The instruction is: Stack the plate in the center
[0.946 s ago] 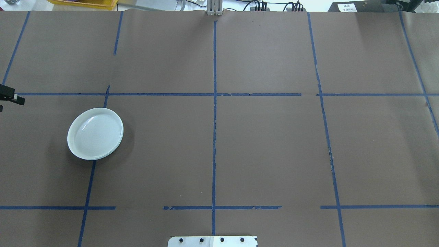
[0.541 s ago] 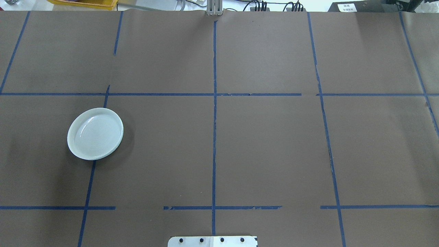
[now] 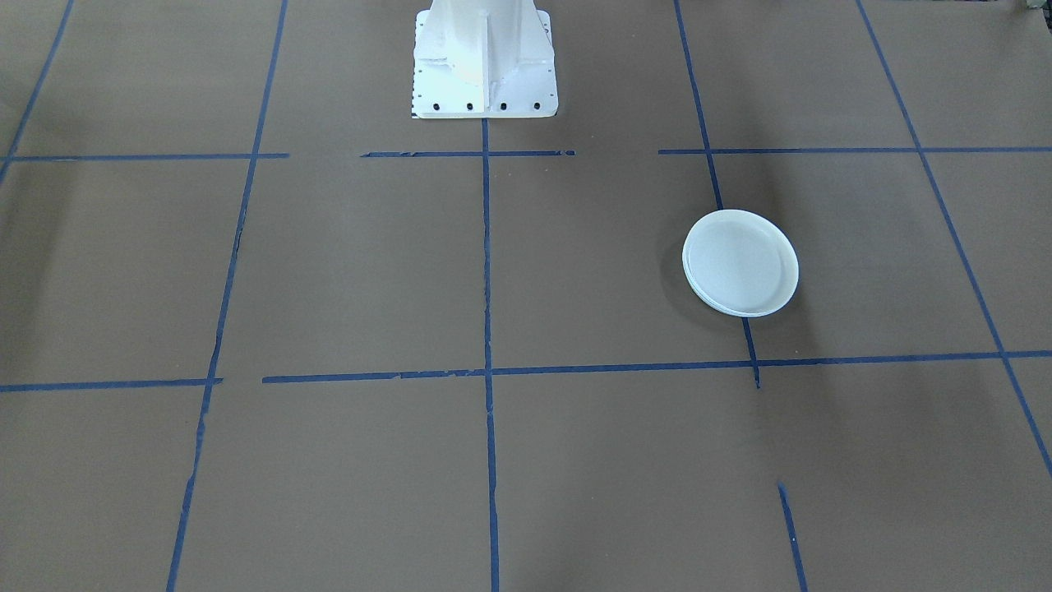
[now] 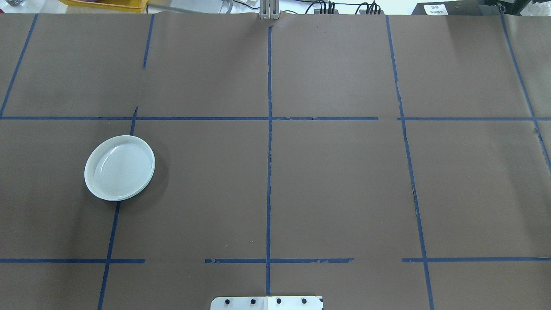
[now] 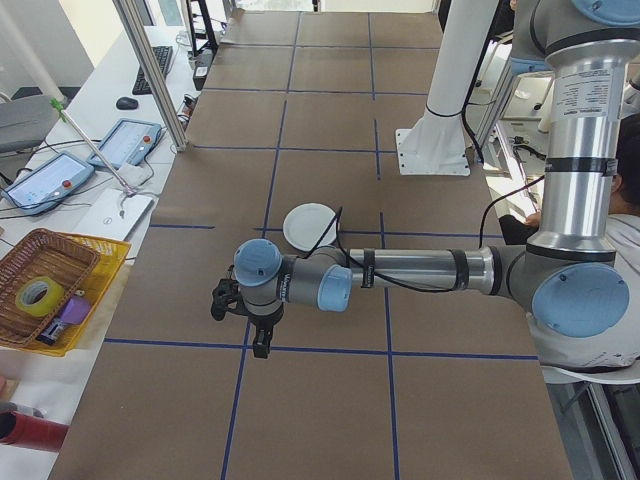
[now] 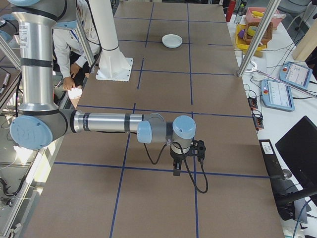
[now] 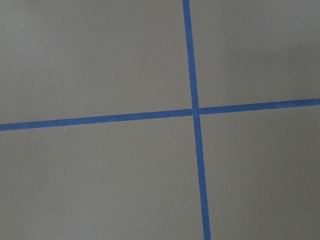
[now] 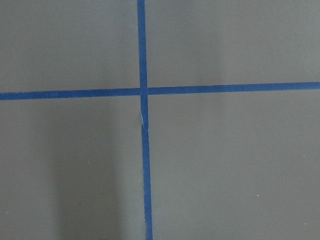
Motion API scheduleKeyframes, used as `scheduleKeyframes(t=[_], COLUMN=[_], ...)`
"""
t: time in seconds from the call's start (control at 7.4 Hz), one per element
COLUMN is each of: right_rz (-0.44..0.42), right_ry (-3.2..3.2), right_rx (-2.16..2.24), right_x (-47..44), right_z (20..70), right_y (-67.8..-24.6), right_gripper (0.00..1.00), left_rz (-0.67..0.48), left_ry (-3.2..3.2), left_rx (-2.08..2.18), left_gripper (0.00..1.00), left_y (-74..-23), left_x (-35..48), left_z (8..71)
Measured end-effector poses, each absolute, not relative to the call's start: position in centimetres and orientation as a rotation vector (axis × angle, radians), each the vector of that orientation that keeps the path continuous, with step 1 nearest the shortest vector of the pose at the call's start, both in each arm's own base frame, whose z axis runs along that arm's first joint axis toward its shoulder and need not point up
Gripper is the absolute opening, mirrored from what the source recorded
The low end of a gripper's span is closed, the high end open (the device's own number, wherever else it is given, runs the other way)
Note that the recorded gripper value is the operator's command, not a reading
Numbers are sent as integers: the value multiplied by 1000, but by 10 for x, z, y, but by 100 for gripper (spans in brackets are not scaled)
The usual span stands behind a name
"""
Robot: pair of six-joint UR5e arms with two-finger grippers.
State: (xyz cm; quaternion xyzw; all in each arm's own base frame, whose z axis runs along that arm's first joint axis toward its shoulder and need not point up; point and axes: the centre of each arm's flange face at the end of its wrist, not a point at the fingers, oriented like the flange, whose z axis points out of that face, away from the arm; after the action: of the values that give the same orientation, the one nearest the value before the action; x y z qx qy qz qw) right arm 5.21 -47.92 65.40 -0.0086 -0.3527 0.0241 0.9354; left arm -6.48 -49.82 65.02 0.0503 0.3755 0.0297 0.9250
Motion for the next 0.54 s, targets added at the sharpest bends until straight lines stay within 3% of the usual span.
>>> scheduleKeyframes(t=[0.54], right_rz=[49], right_ry=[-720], right_rx=[-17], right_x=[52], right_z=[654], right_y=[-479], right_gripper=[100], left_rz=[68], left_ry=[773], left_rx=[120], left_gripper=[100], left_y=[-498], left_x=[-66], left_z=[645])
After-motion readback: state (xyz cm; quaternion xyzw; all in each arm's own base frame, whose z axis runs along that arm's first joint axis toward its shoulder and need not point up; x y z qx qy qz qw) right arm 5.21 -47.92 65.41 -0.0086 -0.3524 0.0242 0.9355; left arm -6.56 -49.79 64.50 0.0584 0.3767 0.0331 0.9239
